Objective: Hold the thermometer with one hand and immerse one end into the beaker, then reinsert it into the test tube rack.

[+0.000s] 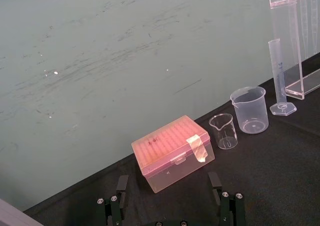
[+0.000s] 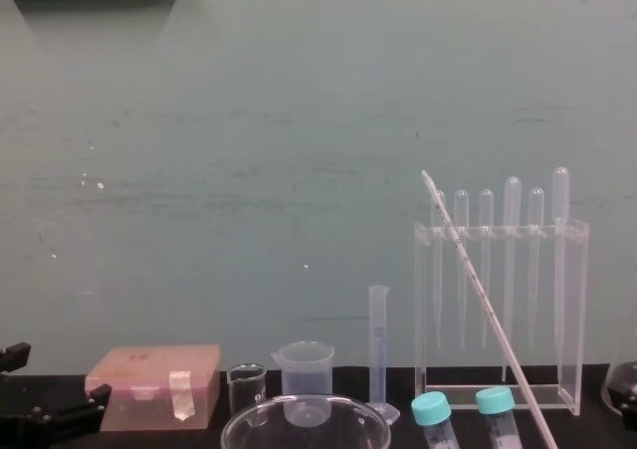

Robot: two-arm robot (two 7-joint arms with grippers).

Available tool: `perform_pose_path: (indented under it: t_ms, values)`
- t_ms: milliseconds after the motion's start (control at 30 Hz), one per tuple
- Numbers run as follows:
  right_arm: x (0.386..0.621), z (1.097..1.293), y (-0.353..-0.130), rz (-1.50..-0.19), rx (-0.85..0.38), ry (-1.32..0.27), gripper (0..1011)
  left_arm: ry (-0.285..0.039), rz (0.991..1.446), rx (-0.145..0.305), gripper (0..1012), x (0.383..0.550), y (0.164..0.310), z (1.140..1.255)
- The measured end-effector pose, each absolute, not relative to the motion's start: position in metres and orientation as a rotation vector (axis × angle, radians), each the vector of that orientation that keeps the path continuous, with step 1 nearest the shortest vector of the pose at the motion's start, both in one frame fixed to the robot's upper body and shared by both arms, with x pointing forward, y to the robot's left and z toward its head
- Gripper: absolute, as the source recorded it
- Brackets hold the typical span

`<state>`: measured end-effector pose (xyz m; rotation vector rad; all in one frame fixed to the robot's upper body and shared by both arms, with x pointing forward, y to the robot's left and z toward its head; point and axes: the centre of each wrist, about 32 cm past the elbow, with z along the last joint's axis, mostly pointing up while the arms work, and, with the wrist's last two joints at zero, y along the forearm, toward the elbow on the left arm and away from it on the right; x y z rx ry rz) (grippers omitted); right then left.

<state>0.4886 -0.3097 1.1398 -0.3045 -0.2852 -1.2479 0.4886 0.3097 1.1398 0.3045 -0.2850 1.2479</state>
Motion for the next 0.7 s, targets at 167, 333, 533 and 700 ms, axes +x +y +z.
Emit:
perform_pose_path:
  t_ms: [167, 333, 533, 700]
  values:
    - [0.4886, 1.1398, -0.3097, -1.248, -0.305, -0.285, 1003, -0.285, 1.248, 0.305, 1008, 0.4886, 0.3097, 1.1398]
    - [0.4886, 1.1398, -0.3097, -1.248, -0.304, -0.285, 1003, -0.285, 1.248, 0.305, 1008, 0.4886, 0.3097, 1.1398]
    - [0.4886, 1.1398, -0.3097, -1.248, -0.304, -0.285, 1003, -0.285, 1.248, 0.305, 1008, 0.4886, 0.3097, 1.1398]
    - [0.4886, 1.1398, -0.3097, -1.248, -0.304, -0.285, 1003, -0.285, 1.248, 0.305, 1008, 0.4886, 0.3097, 1.1398]
